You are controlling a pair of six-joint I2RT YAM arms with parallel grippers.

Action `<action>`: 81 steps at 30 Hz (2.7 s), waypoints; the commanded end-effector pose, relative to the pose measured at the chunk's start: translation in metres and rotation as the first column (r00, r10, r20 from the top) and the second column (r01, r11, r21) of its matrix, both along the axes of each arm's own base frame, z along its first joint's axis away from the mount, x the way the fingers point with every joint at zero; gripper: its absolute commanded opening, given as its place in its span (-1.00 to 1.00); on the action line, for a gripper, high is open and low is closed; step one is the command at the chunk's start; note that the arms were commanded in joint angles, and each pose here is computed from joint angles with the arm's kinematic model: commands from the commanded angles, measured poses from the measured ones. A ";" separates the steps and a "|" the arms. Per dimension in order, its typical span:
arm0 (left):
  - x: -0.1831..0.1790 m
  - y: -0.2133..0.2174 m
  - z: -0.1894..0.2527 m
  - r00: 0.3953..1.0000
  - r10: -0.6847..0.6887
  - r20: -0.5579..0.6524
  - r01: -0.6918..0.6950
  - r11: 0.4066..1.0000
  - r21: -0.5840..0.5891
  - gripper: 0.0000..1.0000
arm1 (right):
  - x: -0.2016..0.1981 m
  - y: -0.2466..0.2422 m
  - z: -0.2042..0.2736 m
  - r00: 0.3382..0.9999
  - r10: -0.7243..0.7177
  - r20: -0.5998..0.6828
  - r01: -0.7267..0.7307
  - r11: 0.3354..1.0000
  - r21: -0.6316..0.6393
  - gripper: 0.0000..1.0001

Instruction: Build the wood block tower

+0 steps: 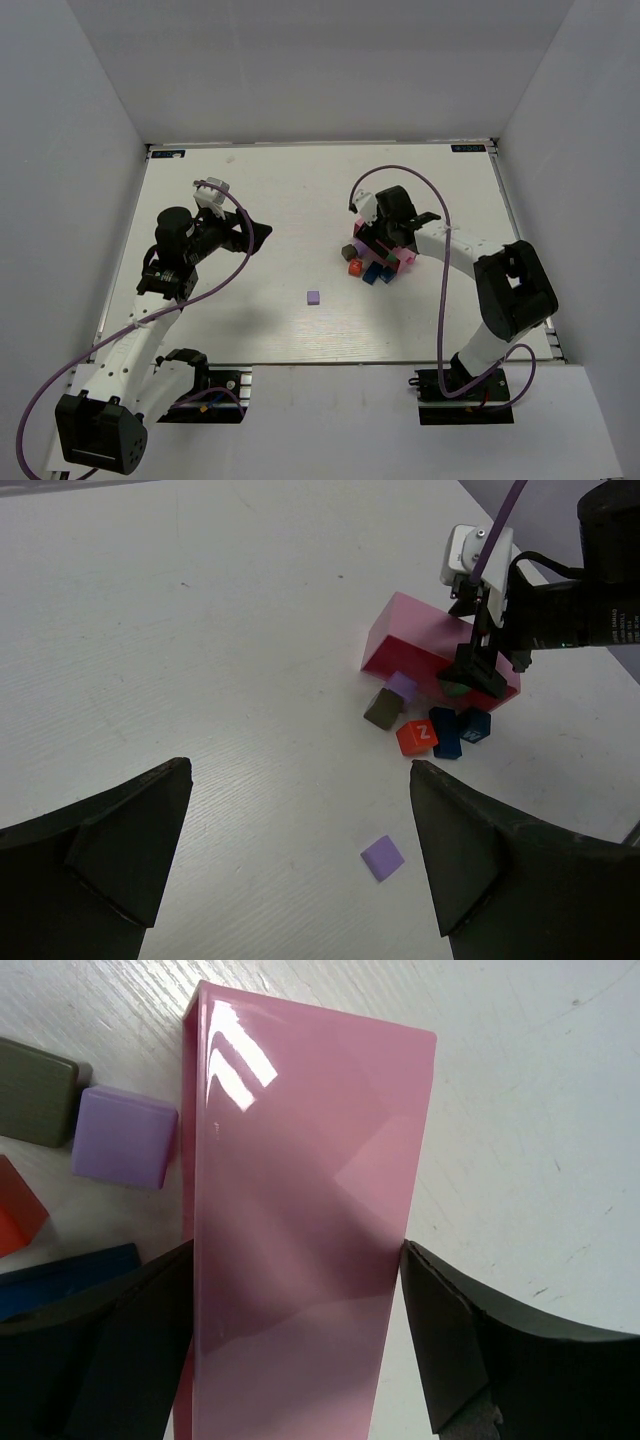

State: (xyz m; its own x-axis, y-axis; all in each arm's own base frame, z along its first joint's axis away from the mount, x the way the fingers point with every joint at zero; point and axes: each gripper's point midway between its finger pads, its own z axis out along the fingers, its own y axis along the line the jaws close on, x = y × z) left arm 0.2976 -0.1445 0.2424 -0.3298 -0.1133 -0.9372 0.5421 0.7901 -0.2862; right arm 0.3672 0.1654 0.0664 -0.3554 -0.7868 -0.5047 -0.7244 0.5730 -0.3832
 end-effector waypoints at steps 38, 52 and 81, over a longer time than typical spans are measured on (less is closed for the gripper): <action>0.000 -0.002 0.007 1.000 -0.012 0.027 0.012 1.000 0.001 1.00 | 0.002 0.003 0.006 0.990 0.023 -0.136 -0.002 0.988 0.152 -0.31; -0.002 -0.002 0.010 0.999 -0.012 0.036 0.012 1.000 -0.001 1.00 | 0.025 -0.027 0.053 0.981 -0.070 0.179 0.061 0.997 0.050 -0.60; -0.003 -0.003 0.010 0.999 -0.021 0.035 0.021 1.000 -0.003 1.00 | 0.055 -0.059 0.106 0.900 -0.306 0.310 0.260 0.948 0.182 -0.66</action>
